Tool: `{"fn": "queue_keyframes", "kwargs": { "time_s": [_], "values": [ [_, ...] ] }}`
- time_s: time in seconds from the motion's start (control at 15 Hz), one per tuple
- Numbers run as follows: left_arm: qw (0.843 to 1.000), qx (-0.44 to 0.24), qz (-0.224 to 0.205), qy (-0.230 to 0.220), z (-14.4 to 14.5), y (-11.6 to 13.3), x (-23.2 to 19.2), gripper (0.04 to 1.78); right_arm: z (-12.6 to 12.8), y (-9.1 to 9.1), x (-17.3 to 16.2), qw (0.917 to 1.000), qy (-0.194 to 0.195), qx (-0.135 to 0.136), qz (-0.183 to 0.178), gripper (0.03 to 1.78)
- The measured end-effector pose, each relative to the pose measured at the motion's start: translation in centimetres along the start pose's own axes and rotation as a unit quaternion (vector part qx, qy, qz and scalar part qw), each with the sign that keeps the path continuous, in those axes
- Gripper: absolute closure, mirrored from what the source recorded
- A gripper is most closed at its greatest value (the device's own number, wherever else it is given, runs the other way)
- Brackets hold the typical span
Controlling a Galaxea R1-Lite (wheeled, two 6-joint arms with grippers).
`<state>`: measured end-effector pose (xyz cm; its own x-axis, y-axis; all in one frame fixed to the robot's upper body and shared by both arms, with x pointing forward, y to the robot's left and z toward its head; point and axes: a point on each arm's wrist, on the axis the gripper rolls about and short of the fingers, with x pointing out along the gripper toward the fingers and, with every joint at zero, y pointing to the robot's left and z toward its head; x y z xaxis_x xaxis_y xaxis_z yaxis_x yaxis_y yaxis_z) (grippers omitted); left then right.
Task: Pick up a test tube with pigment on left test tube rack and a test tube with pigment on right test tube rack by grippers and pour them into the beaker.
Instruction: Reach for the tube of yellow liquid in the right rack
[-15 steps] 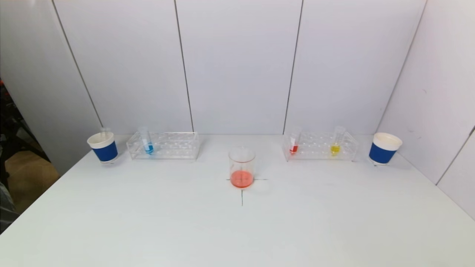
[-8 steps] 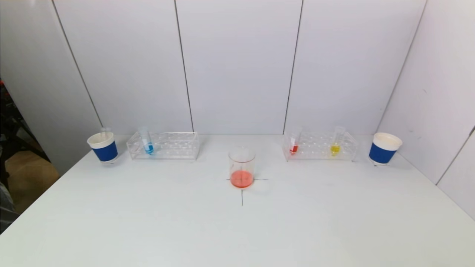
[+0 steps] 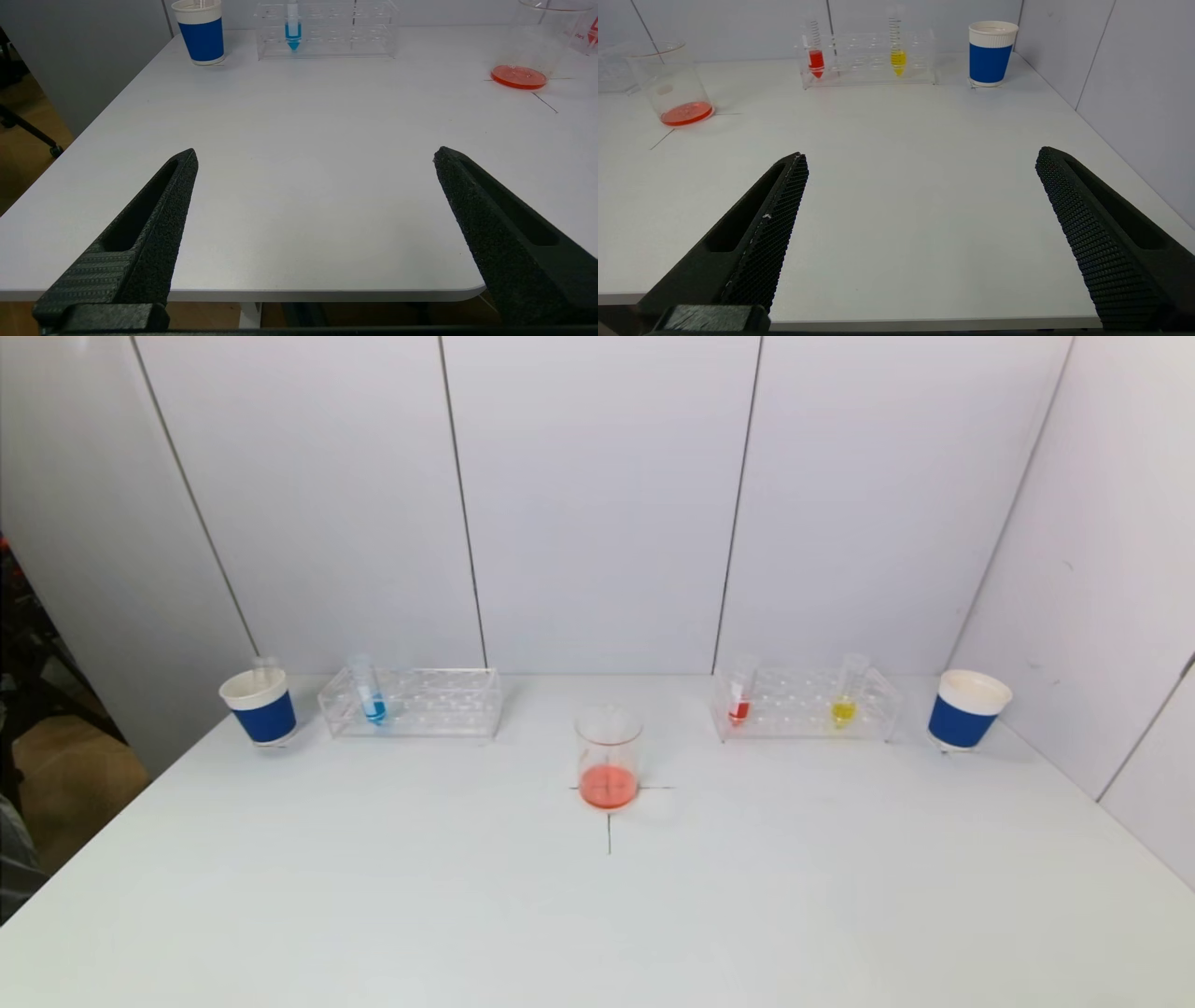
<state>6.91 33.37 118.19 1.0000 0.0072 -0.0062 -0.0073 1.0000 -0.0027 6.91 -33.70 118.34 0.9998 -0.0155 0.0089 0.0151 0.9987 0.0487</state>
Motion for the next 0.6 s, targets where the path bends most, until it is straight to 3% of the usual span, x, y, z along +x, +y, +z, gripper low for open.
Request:
{"fn": "queue_keyframes", "kwargs": {
  "time_s": [0.6],
  "values": [
    [1.0, 0.0, 0.0, 0.001, -0.01, 0.0, 0.0, 0.06, 0.0, 0.0, 0.0, 1.0, 0.0, 0.0, 0.0, 0.04]
  ]
}}
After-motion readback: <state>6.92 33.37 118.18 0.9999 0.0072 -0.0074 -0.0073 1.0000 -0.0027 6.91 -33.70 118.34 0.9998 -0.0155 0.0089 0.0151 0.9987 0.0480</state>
